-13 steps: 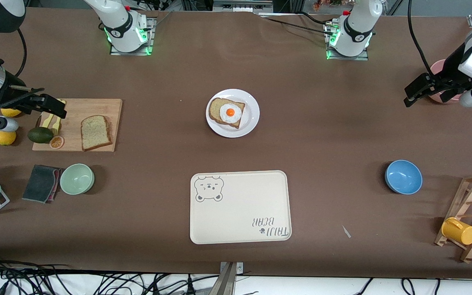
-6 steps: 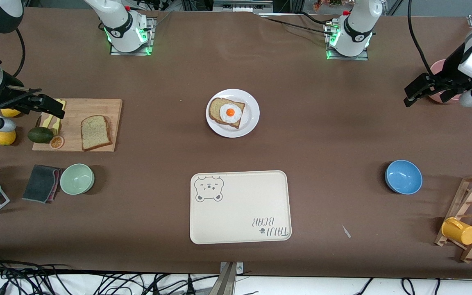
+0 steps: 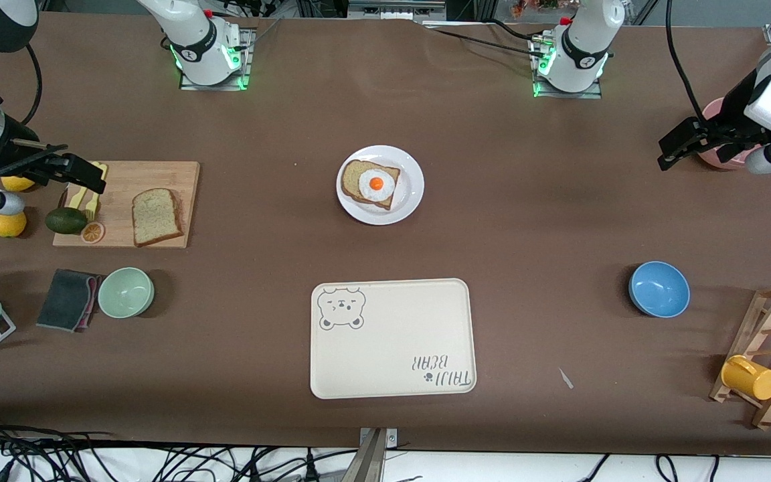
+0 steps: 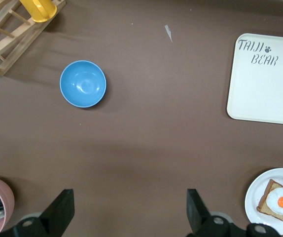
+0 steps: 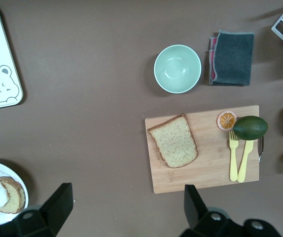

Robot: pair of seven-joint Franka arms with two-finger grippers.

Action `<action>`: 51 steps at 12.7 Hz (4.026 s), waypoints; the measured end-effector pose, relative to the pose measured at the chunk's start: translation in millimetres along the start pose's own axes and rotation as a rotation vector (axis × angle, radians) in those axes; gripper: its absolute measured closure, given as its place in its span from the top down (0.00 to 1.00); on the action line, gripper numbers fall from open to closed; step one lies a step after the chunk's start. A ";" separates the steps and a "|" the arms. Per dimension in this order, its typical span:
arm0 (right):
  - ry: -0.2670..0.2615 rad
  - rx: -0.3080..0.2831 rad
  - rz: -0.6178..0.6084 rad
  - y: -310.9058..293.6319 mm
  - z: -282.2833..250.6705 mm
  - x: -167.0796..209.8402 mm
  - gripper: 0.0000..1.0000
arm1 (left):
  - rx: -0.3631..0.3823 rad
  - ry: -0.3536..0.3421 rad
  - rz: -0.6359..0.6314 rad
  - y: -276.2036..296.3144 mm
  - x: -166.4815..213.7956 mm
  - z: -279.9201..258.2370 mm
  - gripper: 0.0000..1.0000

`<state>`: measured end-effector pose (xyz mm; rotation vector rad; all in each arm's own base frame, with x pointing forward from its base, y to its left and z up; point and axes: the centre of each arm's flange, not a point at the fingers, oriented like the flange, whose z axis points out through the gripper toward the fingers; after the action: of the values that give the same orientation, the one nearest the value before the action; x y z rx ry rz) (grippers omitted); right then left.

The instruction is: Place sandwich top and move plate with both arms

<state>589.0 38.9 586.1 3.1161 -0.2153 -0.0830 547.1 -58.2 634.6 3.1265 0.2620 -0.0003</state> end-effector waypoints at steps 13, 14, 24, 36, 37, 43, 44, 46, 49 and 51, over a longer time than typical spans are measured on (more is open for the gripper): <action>-0.028 -0.004 0.004 1.2 14.4 4.4 1.00 | 0.008 -0.049 0.108 -7.1 2.4 10.8 1.00; -0.033 -0.005 0.001 0.0 18.4 4.7 1.00 | 0.008 -0.050 0.104 -9.3 3.0 11.1 1.00; -0.049 -0.050 -0.076 -21.7 234.4 -14.4 0.99 | 0.016 -0.122 0.122 -9.8 7.2 32.0 1.00; 0.019 -0.133 -0.285 -18.5 351.7 -74.2 0.96 | 0.016 -0.143 0.126 -7.7 11.7 42.9 1.00; 0.019 -0.146 -0.303 -14.2 354.7 -73.1 0.96 | 0.017 -0.144 0.126 -7.7 11.8 43.2 1.00; 0.028 -0.159 -0.332 3.3 356.8 -67.0 0.77 | 0.019 -0.162 0.125 -8.0 12.7 48.4 1.00; 0.028 -0.159 -0.327 7.2 359.2 -66.1 0.77 | 0.019 -0.167 0.125 -8.0 13.3 50.2 1.00; 0.038 -0.151 -0.324 10.4 365.5 -64.1 0.77 | 0.020 -0.176 0.125 -8.2 13.8 52.8 1.00; 0.038 -0.146 -0.344 11.2 385.3 -63.7 0.76 | 0.022 -0.188 0.122 -10.2 12.6 52.9 1.00; 0.038 -0.160 -0.361 18.1 395.1 -62.8 0.73 | 0.023 -0.190 0.120 -10.8 12.5 53.0 1.00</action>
<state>503.0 24.4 195.3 2.9540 0.3390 -0.0417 557.7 -45.7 581.6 3.1289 0.0719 -0.3001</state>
